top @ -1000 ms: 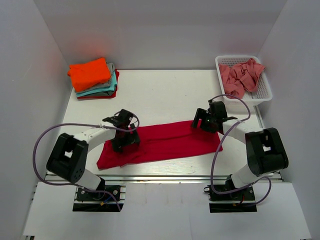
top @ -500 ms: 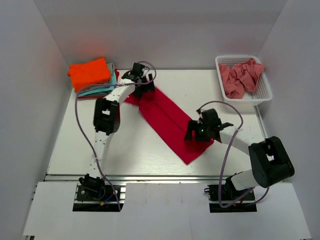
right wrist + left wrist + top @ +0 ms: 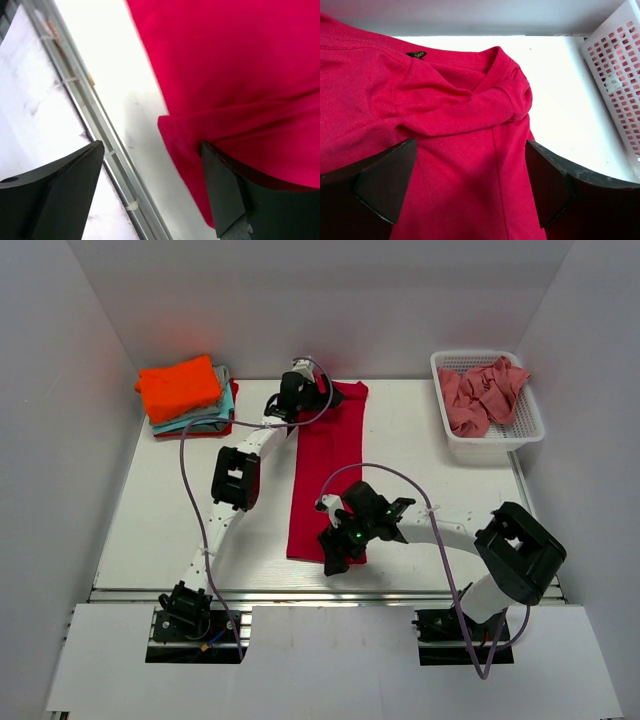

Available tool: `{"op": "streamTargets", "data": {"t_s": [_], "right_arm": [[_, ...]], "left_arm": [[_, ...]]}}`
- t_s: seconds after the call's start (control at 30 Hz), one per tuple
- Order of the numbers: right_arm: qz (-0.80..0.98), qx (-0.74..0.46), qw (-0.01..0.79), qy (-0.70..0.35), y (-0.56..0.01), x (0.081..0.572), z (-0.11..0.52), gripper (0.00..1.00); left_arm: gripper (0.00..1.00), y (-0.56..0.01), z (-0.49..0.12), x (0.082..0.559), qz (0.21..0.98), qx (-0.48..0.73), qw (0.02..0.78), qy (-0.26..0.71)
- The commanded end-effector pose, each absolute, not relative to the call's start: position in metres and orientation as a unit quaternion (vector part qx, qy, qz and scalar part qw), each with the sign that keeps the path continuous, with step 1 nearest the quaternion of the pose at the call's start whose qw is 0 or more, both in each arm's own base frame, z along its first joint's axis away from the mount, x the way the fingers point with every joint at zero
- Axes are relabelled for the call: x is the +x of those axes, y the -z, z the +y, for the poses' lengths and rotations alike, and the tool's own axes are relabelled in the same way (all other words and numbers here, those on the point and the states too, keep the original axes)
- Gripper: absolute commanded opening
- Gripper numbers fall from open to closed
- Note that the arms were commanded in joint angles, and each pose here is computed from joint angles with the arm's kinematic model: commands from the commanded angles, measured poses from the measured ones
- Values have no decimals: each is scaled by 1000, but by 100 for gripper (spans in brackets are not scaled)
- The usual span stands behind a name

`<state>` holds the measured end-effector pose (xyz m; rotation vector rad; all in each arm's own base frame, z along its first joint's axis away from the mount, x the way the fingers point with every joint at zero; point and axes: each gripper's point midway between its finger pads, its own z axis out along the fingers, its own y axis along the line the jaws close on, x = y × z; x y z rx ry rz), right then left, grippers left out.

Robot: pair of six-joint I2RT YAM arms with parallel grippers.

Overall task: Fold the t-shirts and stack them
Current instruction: Rotate the tshirt 90 degrees, then grab the bottom of the folded rectangular tshirt with both arms

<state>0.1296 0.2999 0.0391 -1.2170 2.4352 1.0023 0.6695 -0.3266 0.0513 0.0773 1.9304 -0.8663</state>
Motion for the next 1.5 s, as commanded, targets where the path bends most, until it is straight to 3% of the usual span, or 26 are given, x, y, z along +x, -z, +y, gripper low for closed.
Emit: {"op": "streamTargets", "data": {"t_s": [0.0,0.13,0.4,0.53,0.67,0.7,0.73,0.77,0.8,0.83,1.0,1.1,1.23,1.47], "right_arm": [[795,-457,126,-378,-60,117,314,84],[813,-445,156,-341,-66,133,313,85],[834,-374,268,-303,-110,174,310,90],[868,-297,295,-267,-111,192,294,90],[895,-219,320,-220,-104,206,266,90],[900,-209,324,-202,-98,209,257,90],[906,-192,324,-195,-93,210,249,90],[909,-177,325,-189,-91,212,244,90],[908,-172,328,-197,-94,211,242,90],[913,-173,318,-189,-87,208,237,90],[926,-195,260,-193,-66,189,233,90],[934,-204,222,-189,-46,182,234,90],[936,-212,186,-211,-36,170,244,90],[933,-194,156,-260,-30,153,253,89]], "left_arm": [[100,-4,-325,657,825,13,443,351],[100,-37,-324,662,812,12,466,351],[100,-213,-308,665,744,56,583,322],[100,-315,-290,631,717,109,626,286],[100,-326,-266,569,762,129,579,262],[100,-316,-256,552,782,126,557,249],[100,-264,-251,527,822,115,503,241],[100,-250,-244,505,836,104,481,242],[100,-289,-233,480,810,93,521,254],[100,-225,-225,446,843,88,472,243],[100,-174,-195,350,876,54,413,242],[100,-115,-185,279,913,61,319,247],[100,-88,-201,220,912,85,255,310],[95,-52,-208,168,917,109,187,336]]}}
